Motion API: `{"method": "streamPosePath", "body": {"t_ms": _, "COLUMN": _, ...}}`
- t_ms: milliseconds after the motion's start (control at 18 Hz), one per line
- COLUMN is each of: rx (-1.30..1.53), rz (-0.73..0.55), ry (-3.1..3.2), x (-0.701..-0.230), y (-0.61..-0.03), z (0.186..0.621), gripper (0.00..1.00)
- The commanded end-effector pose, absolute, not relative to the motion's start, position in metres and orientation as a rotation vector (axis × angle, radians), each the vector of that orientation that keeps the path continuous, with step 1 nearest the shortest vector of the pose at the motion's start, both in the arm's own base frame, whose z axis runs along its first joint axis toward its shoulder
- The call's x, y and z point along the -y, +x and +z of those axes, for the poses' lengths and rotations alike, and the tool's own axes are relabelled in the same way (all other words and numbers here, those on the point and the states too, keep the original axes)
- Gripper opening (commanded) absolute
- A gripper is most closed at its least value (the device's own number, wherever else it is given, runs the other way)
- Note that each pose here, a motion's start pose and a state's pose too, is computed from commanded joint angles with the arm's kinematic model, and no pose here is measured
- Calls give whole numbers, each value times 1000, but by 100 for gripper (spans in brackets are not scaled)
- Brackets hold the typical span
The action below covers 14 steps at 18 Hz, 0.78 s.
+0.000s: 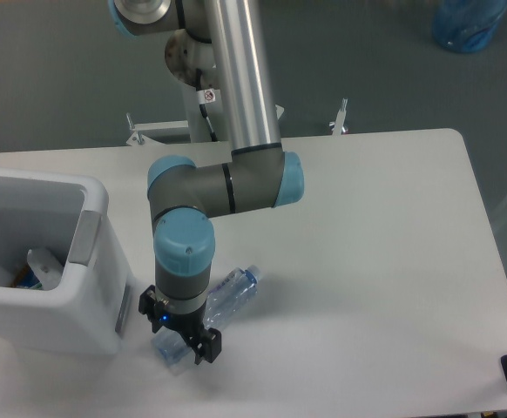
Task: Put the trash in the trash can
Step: 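Close the gripper around the bottle's middle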
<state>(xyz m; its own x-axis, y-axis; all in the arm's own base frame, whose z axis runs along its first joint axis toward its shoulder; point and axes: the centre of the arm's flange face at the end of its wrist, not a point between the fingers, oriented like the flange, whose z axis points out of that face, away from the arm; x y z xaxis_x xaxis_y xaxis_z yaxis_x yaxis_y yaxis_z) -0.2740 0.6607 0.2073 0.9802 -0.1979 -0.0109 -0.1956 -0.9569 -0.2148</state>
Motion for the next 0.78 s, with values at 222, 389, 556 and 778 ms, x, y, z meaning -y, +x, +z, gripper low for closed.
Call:
{"method": "streamPosePath", "body": {"t_ms": 222, "rx": -322, "rz": 26, "ry": -2945, "x": -667, "y": -265, "z": 198, "gripper": 99}}
{"method": "streamPosePath", "body": {"t_ms": 389, "rx": -322, "rz": 27, "ry": -2947, "x": -668, "y": -265, "z": 196, "gripper": 97}}
{"method": "streamPosePath", "body": {"t_ms": 556, "rx": -324, "rz": 29, "ry": -2948, "x": -671, "y": -267, "z": 193, "gripper": 87}}
{"method": "streamPosePath", "body": {"t_ms": 778, "rx": -324, "rz": 38, "ry": -2943, "x": -672, "y": -270, "z": 196, "gripper": 68}}
